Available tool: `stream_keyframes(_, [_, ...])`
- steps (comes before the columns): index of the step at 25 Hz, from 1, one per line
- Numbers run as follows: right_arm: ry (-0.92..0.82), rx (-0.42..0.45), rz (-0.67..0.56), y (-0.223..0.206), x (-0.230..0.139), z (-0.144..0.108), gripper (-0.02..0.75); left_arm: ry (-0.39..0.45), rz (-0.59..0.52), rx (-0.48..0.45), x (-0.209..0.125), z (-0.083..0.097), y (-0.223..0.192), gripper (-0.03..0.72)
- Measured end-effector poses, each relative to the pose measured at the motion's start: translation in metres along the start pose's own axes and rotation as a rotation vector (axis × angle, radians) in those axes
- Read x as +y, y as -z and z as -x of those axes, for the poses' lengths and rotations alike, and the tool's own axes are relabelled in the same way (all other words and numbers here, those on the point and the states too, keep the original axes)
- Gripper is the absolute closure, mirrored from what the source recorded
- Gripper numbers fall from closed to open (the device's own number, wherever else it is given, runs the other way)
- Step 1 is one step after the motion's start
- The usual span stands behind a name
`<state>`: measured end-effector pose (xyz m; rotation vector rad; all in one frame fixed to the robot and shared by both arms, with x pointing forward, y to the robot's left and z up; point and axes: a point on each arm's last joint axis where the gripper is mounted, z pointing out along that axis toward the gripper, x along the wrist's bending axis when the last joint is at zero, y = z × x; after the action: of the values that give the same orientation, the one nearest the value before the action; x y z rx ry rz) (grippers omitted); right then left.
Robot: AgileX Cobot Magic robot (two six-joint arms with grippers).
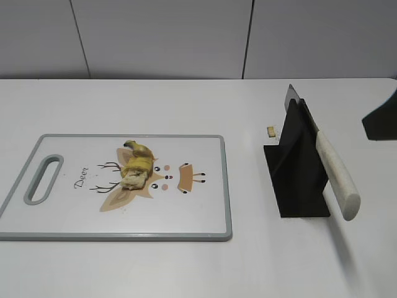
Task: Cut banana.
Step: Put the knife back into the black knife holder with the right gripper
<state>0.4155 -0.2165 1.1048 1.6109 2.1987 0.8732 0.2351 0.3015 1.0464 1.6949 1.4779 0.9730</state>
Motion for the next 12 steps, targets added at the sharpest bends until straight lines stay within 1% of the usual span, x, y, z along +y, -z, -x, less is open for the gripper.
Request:
stream_keyframes(5, [0.054,0.006,-0.007,0.006,-0.034,0.003,0.152,0.0,0.0,0.0,0.0,0.0,0.0,0.124])
stream_keyframes(12, [0.064,0.013,0.047,0.022,-0.082,0.008,0.152,0.0,0.0,0.0,0.0,0.0,0.0,0.134])
